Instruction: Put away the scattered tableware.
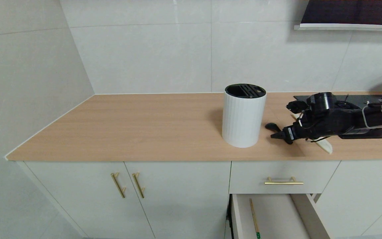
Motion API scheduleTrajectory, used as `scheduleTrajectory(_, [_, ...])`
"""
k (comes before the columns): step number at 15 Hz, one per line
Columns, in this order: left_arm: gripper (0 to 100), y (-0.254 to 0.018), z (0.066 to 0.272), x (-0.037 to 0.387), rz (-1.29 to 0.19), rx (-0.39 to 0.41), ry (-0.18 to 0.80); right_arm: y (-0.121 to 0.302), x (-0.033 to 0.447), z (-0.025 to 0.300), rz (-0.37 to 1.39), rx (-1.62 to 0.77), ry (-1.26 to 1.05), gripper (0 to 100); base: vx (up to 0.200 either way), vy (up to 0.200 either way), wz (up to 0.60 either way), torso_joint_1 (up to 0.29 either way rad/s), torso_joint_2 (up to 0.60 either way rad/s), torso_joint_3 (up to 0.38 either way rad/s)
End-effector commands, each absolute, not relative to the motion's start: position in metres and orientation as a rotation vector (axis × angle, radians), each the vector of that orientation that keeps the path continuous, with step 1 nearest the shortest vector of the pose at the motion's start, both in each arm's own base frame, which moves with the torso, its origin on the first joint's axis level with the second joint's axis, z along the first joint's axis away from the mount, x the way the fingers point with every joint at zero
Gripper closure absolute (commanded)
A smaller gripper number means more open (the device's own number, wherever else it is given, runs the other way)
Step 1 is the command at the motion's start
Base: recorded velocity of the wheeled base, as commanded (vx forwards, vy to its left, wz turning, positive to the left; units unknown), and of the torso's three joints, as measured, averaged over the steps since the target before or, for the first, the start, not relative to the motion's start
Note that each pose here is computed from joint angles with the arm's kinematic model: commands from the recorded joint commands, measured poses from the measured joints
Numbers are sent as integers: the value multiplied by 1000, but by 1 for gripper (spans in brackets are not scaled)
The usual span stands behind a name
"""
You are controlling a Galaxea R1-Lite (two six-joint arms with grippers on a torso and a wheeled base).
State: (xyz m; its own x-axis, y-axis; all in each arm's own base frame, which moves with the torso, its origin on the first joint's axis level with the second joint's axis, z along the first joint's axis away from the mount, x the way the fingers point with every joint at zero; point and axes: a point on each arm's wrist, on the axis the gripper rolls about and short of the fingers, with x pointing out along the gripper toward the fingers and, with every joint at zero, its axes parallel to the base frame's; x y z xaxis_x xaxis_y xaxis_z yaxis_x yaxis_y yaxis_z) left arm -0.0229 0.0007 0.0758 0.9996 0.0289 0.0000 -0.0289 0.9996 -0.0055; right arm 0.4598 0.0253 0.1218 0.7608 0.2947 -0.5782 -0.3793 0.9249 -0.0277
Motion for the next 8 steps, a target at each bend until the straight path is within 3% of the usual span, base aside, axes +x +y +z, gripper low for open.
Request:
scheduleTrajectory(1, [0,1,76,-23,29,-6,0,26,469,112,366,-136,612,0,0,0,0,0,0,0])
scheduleTrajectory(8, [0,1,76,-23,29,-6,0,23,477,104,351,-115,617,0,0,0,0,0,0,0])
